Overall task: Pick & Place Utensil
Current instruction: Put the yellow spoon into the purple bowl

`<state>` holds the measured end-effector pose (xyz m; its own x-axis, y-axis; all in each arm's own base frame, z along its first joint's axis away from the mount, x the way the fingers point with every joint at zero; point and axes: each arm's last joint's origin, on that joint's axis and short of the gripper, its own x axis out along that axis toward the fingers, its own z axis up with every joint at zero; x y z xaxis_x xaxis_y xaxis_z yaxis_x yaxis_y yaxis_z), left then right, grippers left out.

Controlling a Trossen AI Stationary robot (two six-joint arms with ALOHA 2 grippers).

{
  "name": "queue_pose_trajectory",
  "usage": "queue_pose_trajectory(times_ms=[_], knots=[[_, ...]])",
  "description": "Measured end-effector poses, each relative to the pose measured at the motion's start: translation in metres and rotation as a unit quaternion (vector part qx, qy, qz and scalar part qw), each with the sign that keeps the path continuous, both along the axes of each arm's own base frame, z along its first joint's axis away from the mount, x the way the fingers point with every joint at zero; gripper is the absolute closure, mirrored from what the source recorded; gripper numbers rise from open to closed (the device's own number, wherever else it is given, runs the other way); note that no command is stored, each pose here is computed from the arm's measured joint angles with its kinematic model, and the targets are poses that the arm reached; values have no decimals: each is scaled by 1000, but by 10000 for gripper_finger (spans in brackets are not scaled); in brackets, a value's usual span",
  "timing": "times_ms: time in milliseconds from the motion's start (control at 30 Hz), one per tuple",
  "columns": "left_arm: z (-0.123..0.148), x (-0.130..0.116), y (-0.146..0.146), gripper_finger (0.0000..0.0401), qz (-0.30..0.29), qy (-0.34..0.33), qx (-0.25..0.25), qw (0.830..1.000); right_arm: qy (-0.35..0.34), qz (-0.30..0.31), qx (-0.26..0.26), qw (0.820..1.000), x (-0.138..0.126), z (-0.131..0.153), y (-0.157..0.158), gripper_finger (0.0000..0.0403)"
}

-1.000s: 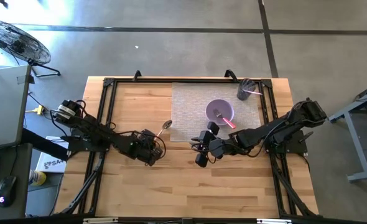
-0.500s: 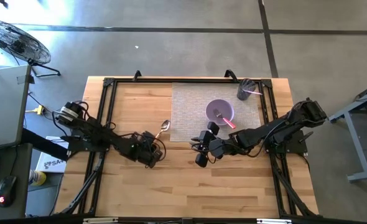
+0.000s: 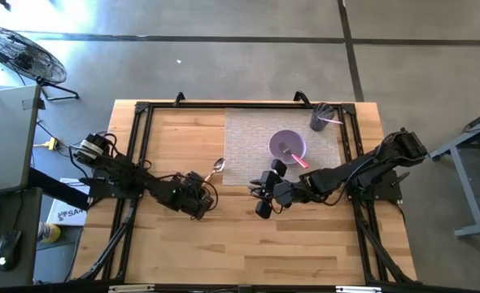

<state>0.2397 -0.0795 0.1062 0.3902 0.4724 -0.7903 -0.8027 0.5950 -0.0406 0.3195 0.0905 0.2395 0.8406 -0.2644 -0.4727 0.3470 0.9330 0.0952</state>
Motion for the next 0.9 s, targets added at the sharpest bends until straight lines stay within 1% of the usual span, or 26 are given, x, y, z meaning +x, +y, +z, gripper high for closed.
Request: queue_pose_trajectory(times_ms=[200, 467, 600, 733, 900], knots=[[4, -1, 0, 333, -3, -4, -5, 1000, 3, -1, -2, 1000, 1, -2, 0, 329], [23, -2, 0, 335, -39, -27, -16, 999, 13, 15, 5, 1000, 2, -6, 1, 329], [29, -1, 0, 335, -52, -36, -15, 998, 13, 16, 3, 1000, 2, -5, 1, 329], [35, 5, -2, 335, -70, -38, -5, 997, 13, 16, 3, 1000, 2, -5, 1, 329], [56, 21, -8, 335, -116, -51, 15, 992, 25, 20, 17, 999, -1, -8, 6, 329]])
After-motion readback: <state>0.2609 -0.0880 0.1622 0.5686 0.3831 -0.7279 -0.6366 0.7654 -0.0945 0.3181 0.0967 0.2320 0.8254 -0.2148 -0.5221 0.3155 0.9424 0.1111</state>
